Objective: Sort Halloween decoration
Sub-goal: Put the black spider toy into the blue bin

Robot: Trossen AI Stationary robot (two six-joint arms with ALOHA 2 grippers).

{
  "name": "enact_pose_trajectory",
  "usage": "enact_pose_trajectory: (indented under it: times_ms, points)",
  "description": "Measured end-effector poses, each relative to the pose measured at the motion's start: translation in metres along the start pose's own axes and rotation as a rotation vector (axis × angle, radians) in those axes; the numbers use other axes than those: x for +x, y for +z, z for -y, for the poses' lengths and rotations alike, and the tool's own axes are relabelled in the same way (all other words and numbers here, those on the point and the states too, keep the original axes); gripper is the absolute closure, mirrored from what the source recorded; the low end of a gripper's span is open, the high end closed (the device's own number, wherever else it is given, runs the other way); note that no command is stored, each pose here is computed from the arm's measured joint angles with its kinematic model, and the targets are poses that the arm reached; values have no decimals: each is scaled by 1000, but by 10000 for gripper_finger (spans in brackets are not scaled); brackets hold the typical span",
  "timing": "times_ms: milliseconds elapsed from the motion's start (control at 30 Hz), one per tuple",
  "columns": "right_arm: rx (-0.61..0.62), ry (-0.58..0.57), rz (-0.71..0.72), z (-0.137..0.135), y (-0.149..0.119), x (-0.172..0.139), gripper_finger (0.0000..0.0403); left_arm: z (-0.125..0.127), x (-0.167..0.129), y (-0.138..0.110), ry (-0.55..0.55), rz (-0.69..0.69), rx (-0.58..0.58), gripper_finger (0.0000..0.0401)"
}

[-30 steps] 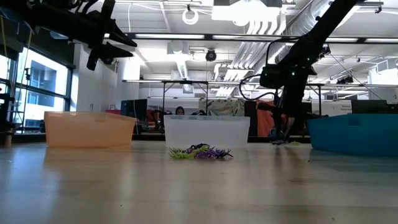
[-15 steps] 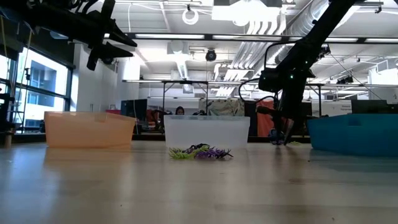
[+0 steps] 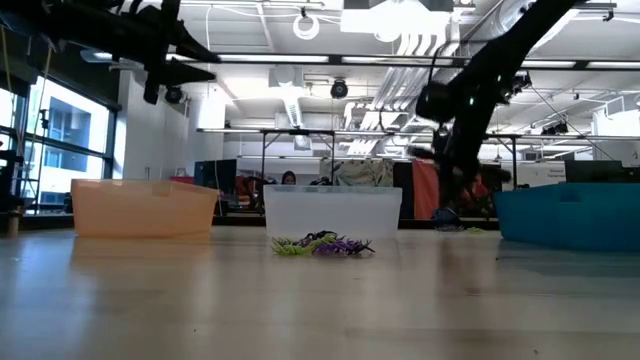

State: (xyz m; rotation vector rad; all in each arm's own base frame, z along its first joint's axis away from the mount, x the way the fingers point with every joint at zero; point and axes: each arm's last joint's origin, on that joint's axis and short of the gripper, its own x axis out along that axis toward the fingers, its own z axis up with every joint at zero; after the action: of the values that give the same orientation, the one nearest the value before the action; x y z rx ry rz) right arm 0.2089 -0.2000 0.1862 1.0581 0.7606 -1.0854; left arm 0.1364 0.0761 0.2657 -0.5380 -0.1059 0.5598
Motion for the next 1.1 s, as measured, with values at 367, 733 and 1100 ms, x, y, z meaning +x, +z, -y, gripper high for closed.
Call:
enact_pose_trajectory:
  times_ms: [367,733,1100]
  points:
    - [-357,492,261,-27,-29,-132,403,5,0,8,-46,84,85,265]
    - [-298,479,29,4,-77,-176,403,5,0,8,-47,84,77,265]
    - [-288,-42,-400,41,-112,-148,403,5,0,8,-48,83,41,265]
